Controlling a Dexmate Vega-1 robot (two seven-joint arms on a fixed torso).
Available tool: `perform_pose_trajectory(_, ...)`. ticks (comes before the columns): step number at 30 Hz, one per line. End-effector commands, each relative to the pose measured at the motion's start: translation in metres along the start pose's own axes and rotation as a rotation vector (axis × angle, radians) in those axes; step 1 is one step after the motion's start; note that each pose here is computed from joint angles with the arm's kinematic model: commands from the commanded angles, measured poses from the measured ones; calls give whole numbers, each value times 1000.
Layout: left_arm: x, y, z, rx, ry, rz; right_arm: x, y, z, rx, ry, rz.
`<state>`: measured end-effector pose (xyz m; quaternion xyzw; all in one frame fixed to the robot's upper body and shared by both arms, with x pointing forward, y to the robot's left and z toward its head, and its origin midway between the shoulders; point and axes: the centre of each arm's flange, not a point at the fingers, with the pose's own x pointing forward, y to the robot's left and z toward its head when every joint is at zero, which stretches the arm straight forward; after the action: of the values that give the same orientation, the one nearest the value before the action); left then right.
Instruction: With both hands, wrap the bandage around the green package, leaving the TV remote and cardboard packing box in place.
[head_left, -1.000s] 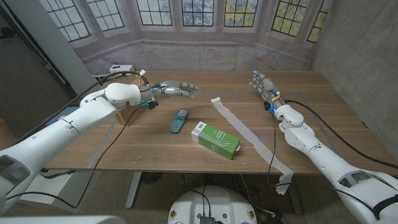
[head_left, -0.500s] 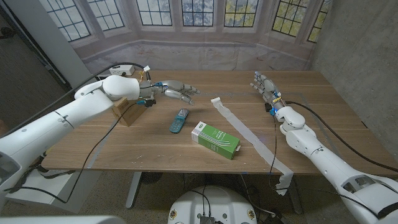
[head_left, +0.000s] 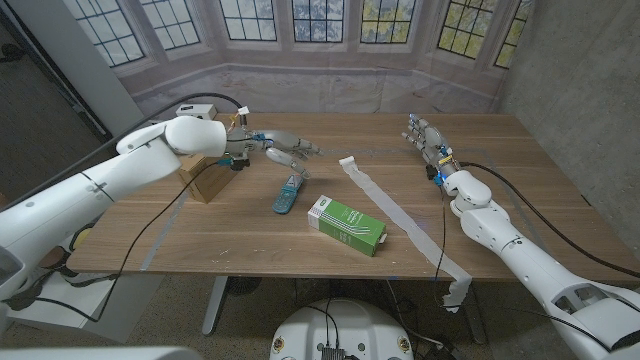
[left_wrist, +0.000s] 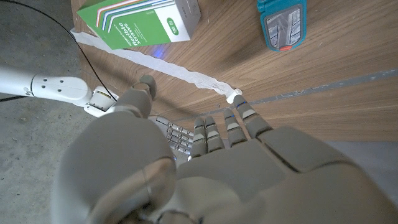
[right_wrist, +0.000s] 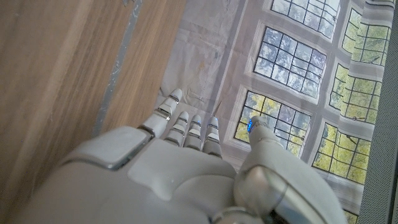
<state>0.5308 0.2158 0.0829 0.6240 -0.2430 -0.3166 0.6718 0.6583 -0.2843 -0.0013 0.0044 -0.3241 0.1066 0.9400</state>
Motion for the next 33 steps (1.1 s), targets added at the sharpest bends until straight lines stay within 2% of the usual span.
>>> perform_pose_trajectory(1, 2, -8, 19, 193, 4, -48, 10, 5, 15, -15, -25, 36)
perform_pose_trajectory(7, 4, -13, 24, 273, 7, -44, 15, 8, 15, -19, -23, 46)
perform_pose_trajectory(19, 8, -14, 30, 359, 18, -77, 26, 12, 12, -16, -19, 59)
perform_pose_trajectory(28, 14, -22, 36, 395, 22, -97, 25, 9, 14, -33, -15, 54)
perform_pose_trajectory(31, 13, -26, 42, 459, 48, -82, 23, 9, 15, -36, -12, 57)
perform_pose_trajectory(33, 13, -29, 45, 451, 53, -75, 22, 9, 17, -46, -10, 66)
